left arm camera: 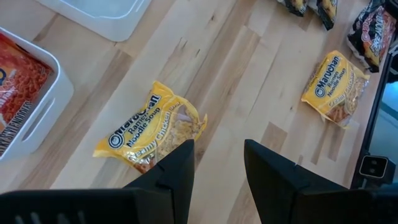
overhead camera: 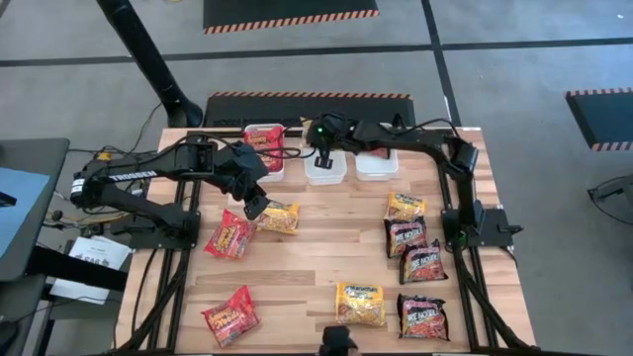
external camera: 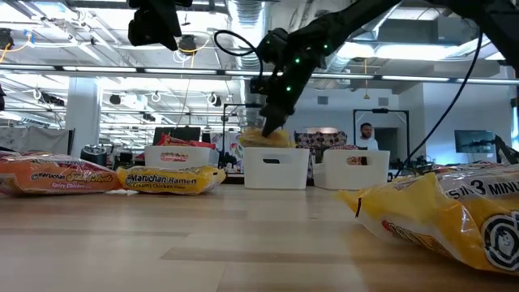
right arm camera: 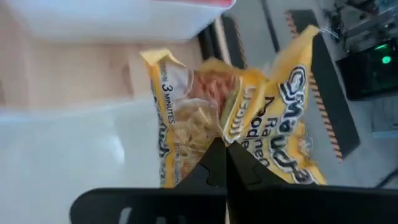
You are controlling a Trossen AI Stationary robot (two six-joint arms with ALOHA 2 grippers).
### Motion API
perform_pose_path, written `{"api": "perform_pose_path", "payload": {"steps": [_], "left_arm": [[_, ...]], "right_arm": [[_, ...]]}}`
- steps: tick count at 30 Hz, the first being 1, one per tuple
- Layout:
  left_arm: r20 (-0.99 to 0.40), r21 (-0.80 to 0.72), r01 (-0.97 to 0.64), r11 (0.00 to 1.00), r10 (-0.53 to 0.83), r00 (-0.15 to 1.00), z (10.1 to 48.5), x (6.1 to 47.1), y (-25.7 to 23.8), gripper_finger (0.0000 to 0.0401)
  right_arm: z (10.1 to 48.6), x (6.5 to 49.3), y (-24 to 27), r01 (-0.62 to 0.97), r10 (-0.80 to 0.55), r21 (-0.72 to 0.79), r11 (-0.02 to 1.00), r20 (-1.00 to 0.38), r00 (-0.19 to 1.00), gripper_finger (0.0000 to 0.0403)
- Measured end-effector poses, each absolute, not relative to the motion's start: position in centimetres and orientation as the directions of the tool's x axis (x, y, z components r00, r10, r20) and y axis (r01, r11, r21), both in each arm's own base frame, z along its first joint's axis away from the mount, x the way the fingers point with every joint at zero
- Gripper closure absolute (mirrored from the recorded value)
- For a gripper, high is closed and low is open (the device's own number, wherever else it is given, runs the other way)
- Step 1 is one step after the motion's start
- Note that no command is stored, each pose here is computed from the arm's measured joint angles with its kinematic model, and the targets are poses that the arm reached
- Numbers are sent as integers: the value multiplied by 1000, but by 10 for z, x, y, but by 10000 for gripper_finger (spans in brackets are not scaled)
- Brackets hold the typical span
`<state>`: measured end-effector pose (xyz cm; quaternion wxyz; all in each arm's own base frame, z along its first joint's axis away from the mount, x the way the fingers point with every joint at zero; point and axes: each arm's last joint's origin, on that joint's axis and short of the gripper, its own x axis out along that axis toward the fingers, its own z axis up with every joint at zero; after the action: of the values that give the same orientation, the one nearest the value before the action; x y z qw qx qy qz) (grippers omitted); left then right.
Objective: Sort Maruchan noodles
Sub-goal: Put the yellow noodle pack into the middle white bin
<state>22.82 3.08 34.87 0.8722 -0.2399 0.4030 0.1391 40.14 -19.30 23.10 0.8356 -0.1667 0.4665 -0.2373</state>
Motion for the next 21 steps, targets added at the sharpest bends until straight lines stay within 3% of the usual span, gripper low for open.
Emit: {"api": "perform_pose_path", "payload": {"steps": [14,21], "left_arm": [[-770,-304,-437,846,52,636,349,228,31,276],[-769,-305,-437,846,52,637,349,228,31,276]], "right_arm": [[215,405,-200,208,-586,-553,806,-701,407,395],[215,406,-198,173,-584,-569,804,-701,410,348]]}}
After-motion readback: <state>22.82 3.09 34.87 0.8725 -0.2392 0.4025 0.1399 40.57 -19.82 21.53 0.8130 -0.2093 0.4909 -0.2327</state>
